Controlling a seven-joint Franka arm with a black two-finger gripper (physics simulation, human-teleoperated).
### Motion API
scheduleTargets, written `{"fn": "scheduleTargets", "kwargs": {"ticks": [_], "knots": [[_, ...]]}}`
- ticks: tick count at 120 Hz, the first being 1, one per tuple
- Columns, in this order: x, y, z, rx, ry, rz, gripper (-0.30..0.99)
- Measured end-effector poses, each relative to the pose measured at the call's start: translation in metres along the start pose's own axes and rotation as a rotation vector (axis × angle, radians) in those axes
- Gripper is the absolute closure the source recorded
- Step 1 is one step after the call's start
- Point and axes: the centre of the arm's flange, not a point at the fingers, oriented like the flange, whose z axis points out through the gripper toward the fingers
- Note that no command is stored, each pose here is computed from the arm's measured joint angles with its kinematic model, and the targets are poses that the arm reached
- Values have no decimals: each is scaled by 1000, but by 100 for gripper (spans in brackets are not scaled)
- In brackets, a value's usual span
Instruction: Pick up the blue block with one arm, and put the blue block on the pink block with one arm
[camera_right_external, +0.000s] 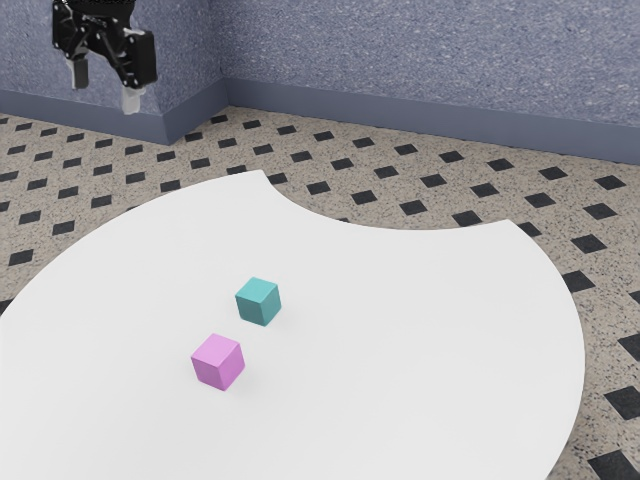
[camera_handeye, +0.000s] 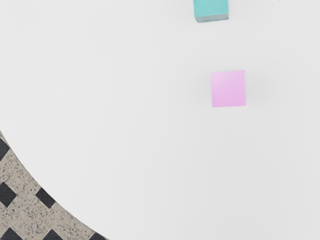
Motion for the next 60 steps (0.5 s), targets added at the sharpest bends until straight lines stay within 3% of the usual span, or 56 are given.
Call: {"fn": "scheduleTargets", "kwargs": {"ticks": [16, 34, 47, 60], "knots": [[9, -4, 7, 8, 4, -8, 0], [15, -13, 28, 36, -57, -35, 0], [45, 1, 83, 71, -112, -6, 0], [73, 14, 144, 65, -133, 28, 0]]}}
